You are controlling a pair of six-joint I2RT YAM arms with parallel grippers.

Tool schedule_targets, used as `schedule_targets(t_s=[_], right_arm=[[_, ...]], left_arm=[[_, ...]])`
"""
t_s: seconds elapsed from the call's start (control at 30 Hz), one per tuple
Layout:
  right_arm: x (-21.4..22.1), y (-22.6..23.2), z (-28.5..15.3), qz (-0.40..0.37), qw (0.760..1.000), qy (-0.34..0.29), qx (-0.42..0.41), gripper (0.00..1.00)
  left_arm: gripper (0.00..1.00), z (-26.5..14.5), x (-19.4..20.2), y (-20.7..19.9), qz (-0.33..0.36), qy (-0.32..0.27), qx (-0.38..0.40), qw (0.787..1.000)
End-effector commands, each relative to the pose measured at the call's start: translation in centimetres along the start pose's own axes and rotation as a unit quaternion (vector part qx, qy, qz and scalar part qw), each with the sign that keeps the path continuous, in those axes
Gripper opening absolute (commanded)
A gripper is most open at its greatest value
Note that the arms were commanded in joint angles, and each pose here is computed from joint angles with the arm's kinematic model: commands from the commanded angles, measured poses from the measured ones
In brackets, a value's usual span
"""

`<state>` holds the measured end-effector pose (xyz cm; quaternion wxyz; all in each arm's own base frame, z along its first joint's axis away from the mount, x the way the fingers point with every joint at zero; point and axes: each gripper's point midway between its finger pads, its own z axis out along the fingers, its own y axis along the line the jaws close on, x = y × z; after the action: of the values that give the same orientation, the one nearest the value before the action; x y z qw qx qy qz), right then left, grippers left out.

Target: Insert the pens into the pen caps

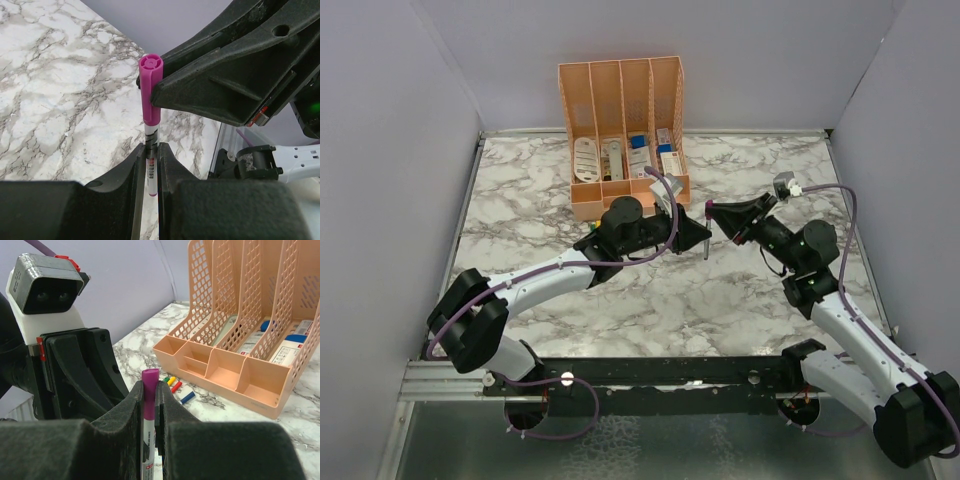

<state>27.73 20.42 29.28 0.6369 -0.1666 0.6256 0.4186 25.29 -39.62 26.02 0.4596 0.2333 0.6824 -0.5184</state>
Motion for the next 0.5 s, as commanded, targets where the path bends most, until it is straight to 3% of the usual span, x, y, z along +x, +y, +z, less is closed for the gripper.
schedule_targets(t_s=[0.0, 0.3, 0.4, 0.47], right_arm=[[8.7, -1.0, -2.0, 0.062, 0.987, 0.147, 0.024, 0.01], [9.4, -1.4, -1.9, 0.062, 0.985, 0.155, 0.040, 0.01], [8.6, -1.4, -1.5, 0.061, 0.987, 0.143, 0.039, 0.01], [7.9, -1.1, -1.1, 0.065, 0.988, 0.132, 0.036, 0.09]], left_arm=[[0.00, -2.2, -14.8, -4.6, 0.066, -0.234, 0.041, 0.969], [0.00, -2.7, -15.5, -4.8, 0.076, -0.241, 0.043, 0.967], [0.00, -2.2, -13.4, -3.5, 0.064, -0.203, 0.025, 0.977], [0.00, -1.8, -11.1, -2.1, 0.046, -0.162, 0.004, 0.986]])
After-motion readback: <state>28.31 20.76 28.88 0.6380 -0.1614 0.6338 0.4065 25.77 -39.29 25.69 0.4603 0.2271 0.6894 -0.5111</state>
